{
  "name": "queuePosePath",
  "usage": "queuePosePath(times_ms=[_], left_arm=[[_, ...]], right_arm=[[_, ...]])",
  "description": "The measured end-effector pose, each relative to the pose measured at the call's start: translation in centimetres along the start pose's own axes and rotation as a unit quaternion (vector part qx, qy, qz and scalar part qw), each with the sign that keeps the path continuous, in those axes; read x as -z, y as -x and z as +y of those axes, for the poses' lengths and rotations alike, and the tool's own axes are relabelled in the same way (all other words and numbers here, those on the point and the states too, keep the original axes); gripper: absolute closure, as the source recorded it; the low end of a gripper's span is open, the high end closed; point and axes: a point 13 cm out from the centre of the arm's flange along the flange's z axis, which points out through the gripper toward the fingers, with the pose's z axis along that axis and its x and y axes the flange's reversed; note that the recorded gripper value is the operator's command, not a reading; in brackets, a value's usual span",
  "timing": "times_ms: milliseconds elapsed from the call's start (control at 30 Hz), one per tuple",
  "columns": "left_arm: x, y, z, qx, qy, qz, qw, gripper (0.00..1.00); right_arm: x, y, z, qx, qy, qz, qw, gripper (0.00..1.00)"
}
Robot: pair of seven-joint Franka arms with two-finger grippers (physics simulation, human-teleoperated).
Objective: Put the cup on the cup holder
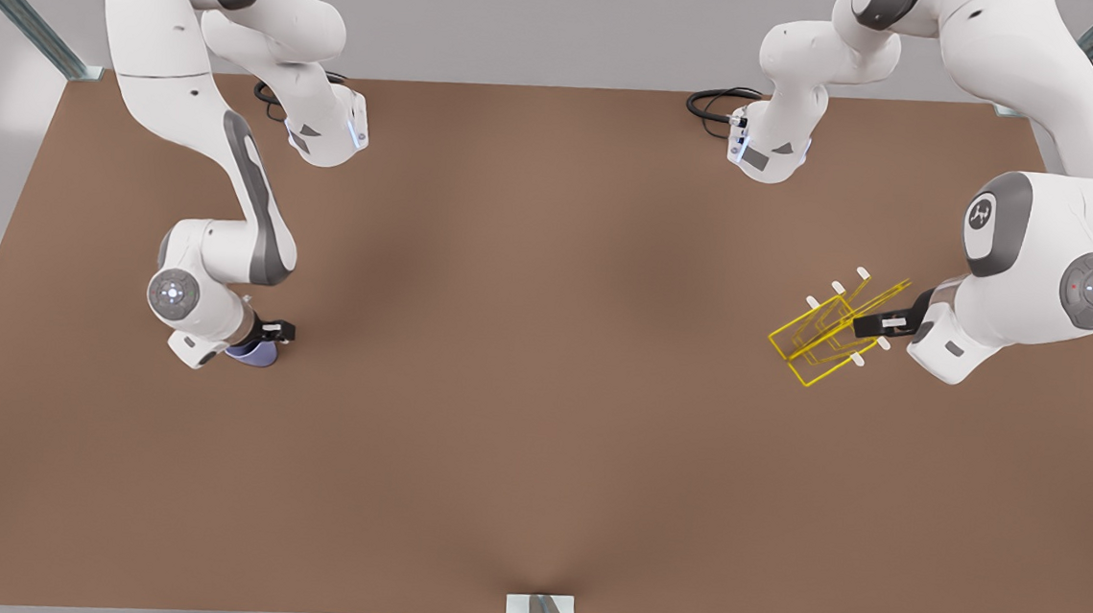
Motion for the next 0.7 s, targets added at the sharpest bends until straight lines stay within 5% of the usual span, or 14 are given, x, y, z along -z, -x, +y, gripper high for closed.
queuePosePath(times_ms=[200, 433, 700], left_arm=[[-0.1, 0.0, 0.0, -0.001, 0.0, 0.002, 1.0, 0.0], [-0.1, -0.1, 0.0, -0.001, 0.001, 0.003, 1.0, 0.0], [0.0, -0.1, 0.0, -0.002, 0.001, 0.002, 1.0, 0.0]], right_arm=[[-1.8, -0.3, 0.3, 0.008, 0.0, 0.015, 1.0, 0.0], [-2.2, -0.2, 0.2, 0.018, -0.001, 0.019, 1.0, 0.66], [-1.3, 0.6, -0.1, 0.029, -0.003, 0.017, 0.999, 0.79]])
